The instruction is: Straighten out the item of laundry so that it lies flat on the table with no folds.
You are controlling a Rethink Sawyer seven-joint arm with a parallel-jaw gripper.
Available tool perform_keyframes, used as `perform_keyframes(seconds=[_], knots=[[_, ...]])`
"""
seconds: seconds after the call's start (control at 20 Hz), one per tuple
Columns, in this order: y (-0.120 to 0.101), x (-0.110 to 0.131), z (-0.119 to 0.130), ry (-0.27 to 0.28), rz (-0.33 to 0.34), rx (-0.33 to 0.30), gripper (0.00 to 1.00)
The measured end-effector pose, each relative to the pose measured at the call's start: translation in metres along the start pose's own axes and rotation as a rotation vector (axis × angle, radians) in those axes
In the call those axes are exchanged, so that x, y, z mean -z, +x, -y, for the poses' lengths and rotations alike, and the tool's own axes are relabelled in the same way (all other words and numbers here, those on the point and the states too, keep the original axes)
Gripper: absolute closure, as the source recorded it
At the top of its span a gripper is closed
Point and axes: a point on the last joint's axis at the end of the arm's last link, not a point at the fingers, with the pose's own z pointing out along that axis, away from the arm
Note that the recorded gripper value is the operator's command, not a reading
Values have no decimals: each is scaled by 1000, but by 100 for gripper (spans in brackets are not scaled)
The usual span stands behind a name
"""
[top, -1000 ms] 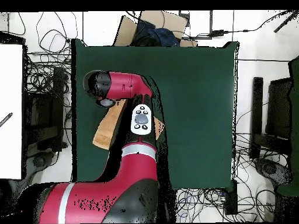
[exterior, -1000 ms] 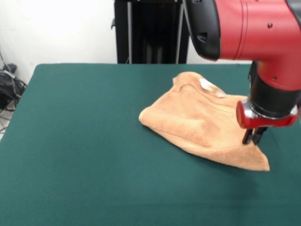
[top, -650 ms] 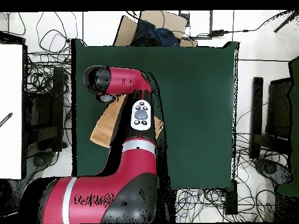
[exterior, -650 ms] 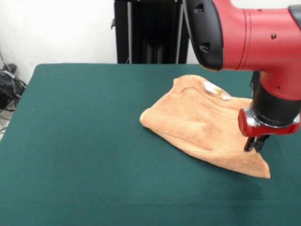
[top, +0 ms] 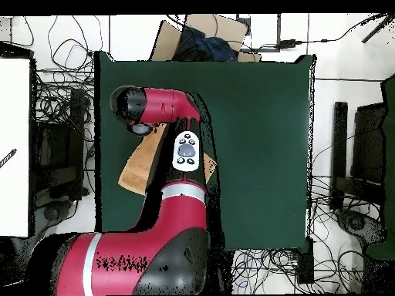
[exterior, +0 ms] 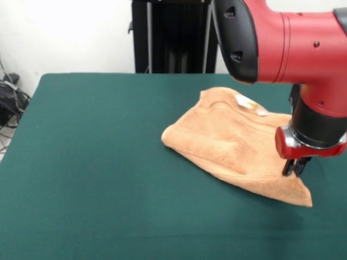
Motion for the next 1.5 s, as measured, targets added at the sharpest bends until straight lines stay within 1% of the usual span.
perform_keyframes(seconds=[0.2,0.45,0.8,0.85,1.2,1.5], knots=[[-8,8,-1,-4,-9,4,100],[-24,30,-3,-13,-30,13,100],[-37,47,-4,-12,-8,18,100],[-38,48,-4,-12,-6,19,0],[-38,48,-4,-10,-5,20,0],[-39,53,-4,-8,2,21,0]])
